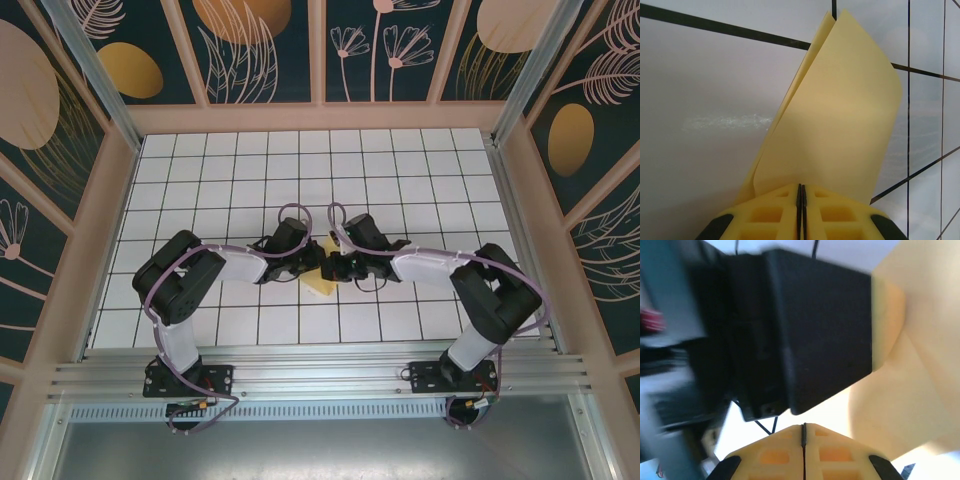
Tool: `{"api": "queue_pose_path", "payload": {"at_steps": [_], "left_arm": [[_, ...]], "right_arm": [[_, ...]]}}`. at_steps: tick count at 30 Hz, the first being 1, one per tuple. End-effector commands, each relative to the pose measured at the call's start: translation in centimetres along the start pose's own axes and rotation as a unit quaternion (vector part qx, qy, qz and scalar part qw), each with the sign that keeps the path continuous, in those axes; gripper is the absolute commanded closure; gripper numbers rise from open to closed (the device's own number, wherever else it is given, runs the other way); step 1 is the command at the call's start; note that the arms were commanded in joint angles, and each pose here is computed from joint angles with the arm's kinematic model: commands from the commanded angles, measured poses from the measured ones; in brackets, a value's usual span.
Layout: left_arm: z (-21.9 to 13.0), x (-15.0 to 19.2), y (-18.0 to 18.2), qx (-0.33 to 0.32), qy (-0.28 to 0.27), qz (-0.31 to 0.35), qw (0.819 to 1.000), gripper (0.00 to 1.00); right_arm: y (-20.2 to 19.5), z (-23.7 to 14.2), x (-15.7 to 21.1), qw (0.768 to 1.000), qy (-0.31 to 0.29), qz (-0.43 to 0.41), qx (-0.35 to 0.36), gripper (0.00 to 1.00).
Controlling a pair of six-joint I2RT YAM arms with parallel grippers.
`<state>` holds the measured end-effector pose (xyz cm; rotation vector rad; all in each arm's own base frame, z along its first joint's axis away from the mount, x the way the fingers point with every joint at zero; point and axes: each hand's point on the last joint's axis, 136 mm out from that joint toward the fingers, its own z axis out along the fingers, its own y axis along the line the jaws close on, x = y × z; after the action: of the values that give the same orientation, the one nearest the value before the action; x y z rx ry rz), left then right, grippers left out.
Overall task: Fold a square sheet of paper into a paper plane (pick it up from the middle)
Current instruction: Fold the triangle a second time at the center of the table.
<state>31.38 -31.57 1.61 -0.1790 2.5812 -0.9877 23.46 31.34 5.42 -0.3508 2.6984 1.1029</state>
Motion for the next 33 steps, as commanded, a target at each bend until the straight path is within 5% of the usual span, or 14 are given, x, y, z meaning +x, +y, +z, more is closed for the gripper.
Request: {"api": "queue_pose_path", "payload": {"at_steps": [1, 33], "left_arm": [[0.4, 1.9, 2.9, -0.045, 0.029, -0.004, 0.999, 0.89], [0.3, 2.6, 4.0, -0.052, 0.029, -0.013, 0.998, 0.90]], "right_arm": [[1.4, 0.7, -0.2, 0.999, 0.008, 0.005, -0.031, 0.93], [-3.2, 2.8, 3.4, 0.997, 0.057, 0.049, 0.013, 0.89]]}}
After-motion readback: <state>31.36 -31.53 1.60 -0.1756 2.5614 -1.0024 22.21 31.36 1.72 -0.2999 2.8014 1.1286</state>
